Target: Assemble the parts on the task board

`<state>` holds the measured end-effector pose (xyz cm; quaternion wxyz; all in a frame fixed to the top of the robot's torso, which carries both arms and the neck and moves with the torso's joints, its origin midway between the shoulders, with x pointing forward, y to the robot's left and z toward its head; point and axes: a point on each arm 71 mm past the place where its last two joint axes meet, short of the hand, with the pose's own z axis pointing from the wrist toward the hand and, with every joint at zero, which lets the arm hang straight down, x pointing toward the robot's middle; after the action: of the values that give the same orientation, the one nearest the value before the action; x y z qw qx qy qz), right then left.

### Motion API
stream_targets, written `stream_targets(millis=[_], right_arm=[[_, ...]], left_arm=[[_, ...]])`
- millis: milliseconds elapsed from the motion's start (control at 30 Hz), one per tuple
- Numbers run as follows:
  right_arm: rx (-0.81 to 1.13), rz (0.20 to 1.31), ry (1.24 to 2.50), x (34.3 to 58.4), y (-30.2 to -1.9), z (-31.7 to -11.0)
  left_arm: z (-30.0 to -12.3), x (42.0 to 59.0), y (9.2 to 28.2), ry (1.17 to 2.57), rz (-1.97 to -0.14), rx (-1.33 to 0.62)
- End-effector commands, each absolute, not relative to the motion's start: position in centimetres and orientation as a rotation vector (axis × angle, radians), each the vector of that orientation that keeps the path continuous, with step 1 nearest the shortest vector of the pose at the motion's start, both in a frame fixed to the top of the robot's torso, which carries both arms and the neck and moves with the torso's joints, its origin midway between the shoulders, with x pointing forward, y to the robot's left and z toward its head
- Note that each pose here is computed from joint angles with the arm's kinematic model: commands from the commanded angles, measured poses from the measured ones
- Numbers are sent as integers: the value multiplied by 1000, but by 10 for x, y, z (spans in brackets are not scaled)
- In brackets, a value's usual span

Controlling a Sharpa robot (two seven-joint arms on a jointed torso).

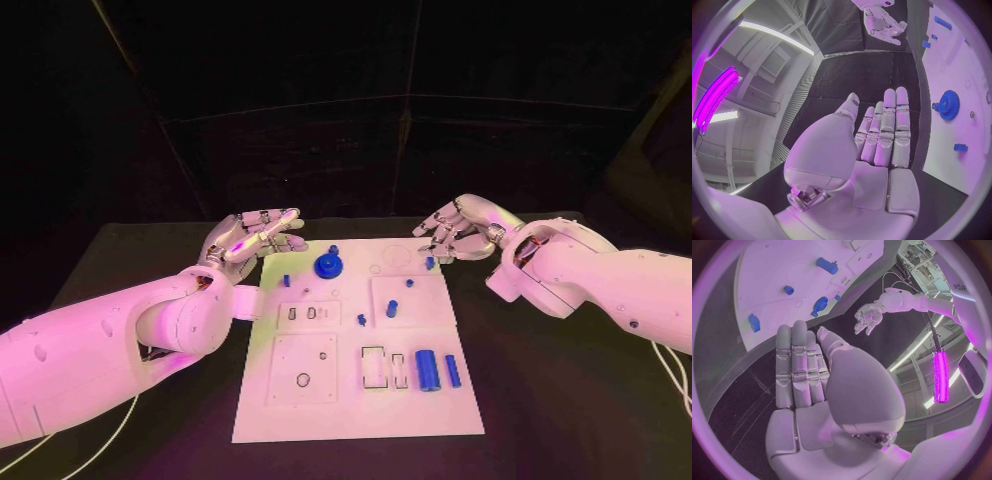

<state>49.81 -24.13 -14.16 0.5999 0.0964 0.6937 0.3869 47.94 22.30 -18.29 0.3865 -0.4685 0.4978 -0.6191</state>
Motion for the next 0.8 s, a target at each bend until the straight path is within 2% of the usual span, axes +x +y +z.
stream_targets(millis=[33,300,800], right_arm=[[227,884,1566,499,-253,-138],[157,710,1562,507,-272,-142],[80,614,1624,524,-267,-163]], left_arm=[[-182,480,220,1284,-1611,-1181],[-183,481,218,1291,-1619,-1182],[-185,483,216,1296,-1623,-1184]])
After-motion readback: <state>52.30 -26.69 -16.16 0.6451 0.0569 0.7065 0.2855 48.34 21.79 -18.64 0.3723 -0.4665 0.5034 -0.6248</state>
